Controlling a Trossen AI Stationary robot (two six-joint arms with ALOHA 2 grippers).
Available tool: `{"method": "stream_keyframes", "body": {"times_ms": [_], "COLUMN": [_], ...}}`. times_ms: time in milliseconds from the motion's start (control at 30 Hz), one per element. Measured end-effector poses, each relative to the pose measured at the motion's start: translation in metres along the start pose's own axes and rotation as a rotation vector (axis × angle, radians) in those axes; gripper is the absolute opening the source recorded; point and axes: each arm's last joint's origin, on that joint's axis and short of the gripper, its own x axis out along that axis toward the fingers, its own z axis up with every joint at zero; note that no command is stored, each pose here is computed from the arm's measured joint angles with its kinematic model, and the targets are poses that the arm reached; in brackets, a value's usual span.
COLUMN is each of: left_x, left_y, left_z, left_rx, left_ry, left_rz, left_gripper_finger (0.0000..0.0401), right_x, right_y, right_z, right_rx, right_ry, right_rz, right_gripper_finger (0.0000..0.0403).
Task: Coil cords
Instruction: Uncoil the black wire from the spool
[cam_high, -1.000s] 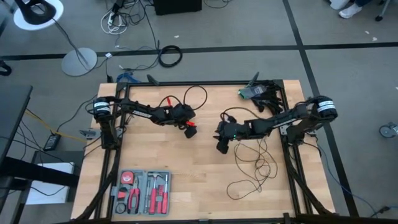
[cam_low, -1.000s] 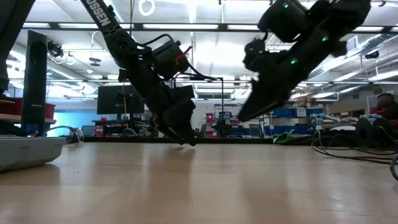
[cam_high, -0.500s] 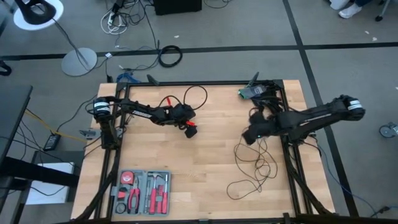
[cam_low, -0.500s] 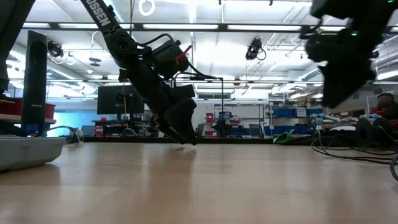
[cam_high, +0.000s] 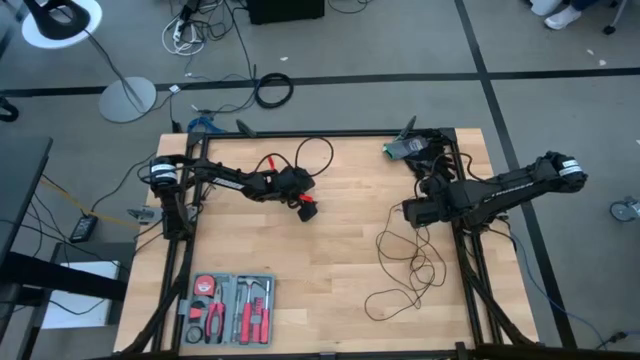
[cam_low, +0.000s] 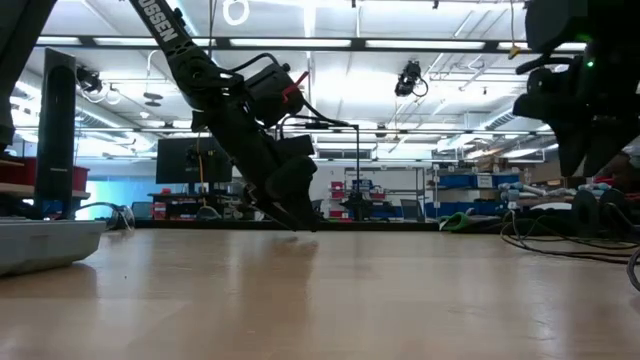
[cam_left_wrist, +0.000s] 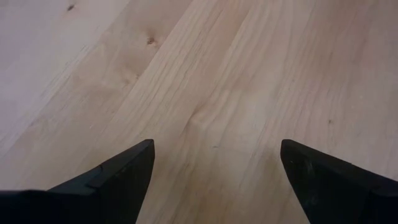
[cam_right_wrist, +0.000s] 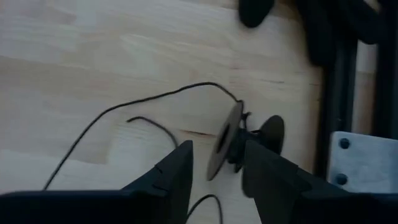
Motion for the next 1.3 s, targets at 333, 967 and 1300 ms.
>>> {"method": "stream_keyframes", "body": {"times_ms": [333,967,1300], "left_x": [0.000,-0.002,-0.043], "left_y": [0.000,0.000,0.002], "left_z": [0.001,0.001,0.020], "left_rx": [-0.002,0.000,0.002], "left_ry": [-0.011,-0.002,-0.092], "left_rz": [-0.002,0.000,0.011], "left_gripper_finger": [0.0353,0.0353,0.0353], "right_x": [0.011,0.041,0.071], "right_y": [0.006,0.098,0.138], "right_z": [0.003,0.018,0.029], "right_rx": [0.006,-0.169,-0.246], "right_ry": [0.009,-0.164,-0.134], "right_rz": [-0.081,0.401,0.799], "right_gripper_finger": [0.0105,0.0003,0.0001]}}
